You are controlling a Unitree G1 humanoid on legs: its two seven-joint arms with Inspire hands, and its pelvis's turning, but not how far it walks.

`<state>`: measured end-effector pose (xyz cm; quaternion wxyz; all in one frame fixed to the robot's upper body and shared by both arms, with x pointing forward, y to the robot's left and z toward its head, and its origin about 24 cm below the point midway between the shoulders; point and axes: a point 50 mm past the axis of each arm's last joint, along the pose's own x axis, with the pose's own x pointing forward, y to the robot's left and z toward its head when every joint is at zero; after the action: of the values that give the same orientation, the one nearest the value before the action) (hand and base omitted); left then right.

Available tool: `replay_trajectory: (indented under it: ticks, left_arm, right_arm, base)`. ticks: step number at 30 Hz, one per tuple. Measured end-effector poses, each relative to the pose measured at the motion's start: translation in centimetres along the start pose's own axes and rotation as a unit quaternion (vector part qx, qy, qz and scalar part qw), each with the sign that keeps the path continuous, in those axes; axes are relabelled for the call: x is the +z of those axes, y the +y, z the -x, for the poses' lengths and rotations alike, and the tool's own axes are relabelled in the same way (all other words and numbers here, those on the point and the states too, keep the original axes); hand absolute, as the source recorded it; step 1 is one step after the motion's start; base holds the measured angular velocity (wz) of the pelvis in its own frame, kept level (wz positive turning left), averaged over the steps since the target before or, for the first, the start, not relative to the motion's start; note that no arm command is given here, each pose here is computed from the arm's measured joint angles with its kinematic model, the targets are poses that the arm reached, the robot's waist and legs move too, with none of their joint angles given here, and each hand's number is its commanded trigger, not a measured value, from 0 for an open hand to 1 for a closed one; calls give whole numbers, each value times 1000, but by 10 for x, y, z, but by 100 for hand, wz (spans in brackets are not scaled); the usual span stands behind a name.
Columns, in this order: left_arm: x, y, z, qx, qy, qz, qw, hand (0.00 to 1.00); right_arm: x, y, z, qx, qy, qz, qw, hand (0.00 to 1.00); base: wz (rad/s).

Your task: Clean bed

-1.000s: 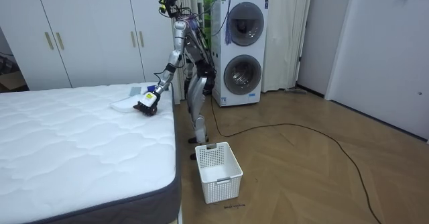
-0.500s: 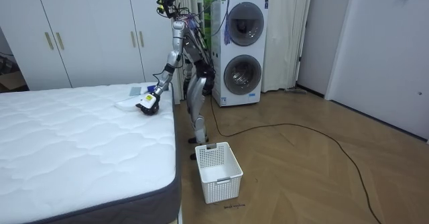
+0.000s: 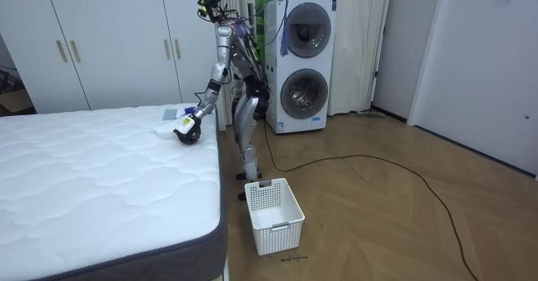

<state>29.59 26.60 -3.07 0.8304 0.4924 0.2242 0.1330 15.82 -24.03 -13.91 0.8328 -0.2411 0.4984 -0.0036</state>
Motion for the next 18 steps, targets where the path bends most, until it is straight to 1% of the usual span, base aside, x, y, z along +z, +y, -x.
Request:
replay_trajectory:
  ticks: [4,6,7,8,11,18]
  left_arm:
    - [-12,5,1,27,1,-33,999,100]
    - [-15,8,1,38,-2,-44,998,100]
    - [-18,10,2,48,-6,-54,997,100]
    - [-22,9,5,55,-9,-63,996,100]
    - [-27,6,9,62,-21,-86,994,100]
    - [-40,-4,20,65,-41,-124,989,100]
  right_arm:
    - [-5,-3,0,-5,11,-35,999,0]
    - [-6,-4,1,-7,13,-71,997,0]
    - [-5,-7,0,-11,10,-102,995,0]
    - [-5,-10,0,-18,8,-129,991,0]
    - [-6,-19,0,-32,4,-173,984,0]
    - [3,-30,-1,-47,-10,-251,967,0]
  base:
    - [-4]
    - [-4]
    - [-5]
    - [-7]
    - [-8]
    - [-3]
